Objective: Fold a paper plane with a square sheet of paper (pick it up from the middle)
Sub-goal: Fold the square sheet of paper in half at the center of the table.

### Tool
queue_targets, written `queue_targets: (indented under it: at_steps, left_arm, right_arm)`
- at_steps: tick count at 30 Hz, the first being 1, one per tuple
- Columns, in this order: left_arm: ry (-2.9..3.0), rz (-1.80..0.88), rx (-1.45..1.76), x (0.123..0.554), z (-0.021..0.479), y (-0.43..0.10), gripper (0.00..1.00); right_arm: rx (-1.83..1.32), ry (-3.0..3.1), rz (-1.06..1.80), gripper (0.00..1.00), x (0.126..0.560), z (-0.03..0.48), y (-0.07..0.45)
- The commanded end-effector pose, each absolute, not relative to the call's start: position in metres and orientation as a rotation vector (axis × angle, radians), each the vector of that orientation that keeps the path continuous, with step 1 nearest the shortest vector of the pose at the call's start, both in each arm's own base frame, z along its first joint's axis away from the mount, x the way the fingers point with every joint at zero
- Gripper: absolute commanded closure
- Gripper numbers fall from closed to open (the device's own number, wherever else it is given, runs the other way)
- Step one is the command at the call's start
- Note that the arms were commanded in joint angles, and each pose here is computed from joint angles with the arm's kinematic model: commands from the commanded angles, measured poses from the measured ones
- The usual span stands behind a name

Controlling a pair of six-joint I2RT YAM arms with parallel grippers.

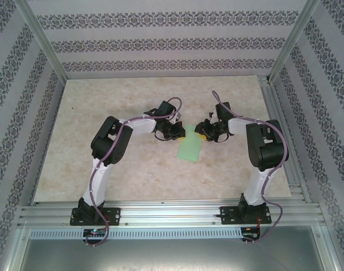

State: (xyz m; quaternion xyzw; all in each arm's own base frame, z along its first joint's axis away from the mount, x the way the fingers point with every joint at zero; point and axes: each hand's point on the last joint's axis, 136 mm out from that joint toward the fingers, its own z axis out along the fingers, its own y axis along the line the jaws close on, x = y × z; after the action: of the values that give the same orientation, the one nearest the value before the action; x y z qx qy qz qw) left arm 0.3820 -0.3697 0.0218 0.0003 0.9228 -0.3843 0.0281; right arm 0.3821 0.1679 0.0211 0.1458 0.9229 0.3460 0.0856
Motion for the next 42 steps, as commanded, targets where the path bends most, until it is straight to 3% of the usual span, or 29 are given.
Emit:
queue_targets:
  at_steps: [1, 9, 21, 32, 42]
  left_arm:
    - [2.956, -1.088, -0.003, 0.362, -0.007, -0.361, 0.91]
    - [2.952, -1.09, -0.007, 0.363, -0.006, -0.361, 0.91]
    - [2.951, -1.09, -0.005, 0.362, -0.006, -0.361, 0.91]
    - [2.955, -1.088, -0.006, 0.361, -0.006, -0.36, 0.91]
    - [2.952, -1.092, -0.004, 0.362, -0.006, -0.361, 0.91]
  right_arm:
    - [0.452, 2.777, 0.984, 0.64, 0.377, 0.013, 0.165]
    - [0.365, 2.696, 1.044, 0.64, 0.362, 0.062, 0.178]
    - [0.461, 2.817, 1.042, 0.68, 0.309, -0.001, 0.18]
    - [0.337, 2.735, 1.11, 0.65, 0.3, 0.054, 0.194]
    - [0.44, 2.844, 1.055, 0.66, 0.271, -0.003, 0.192]
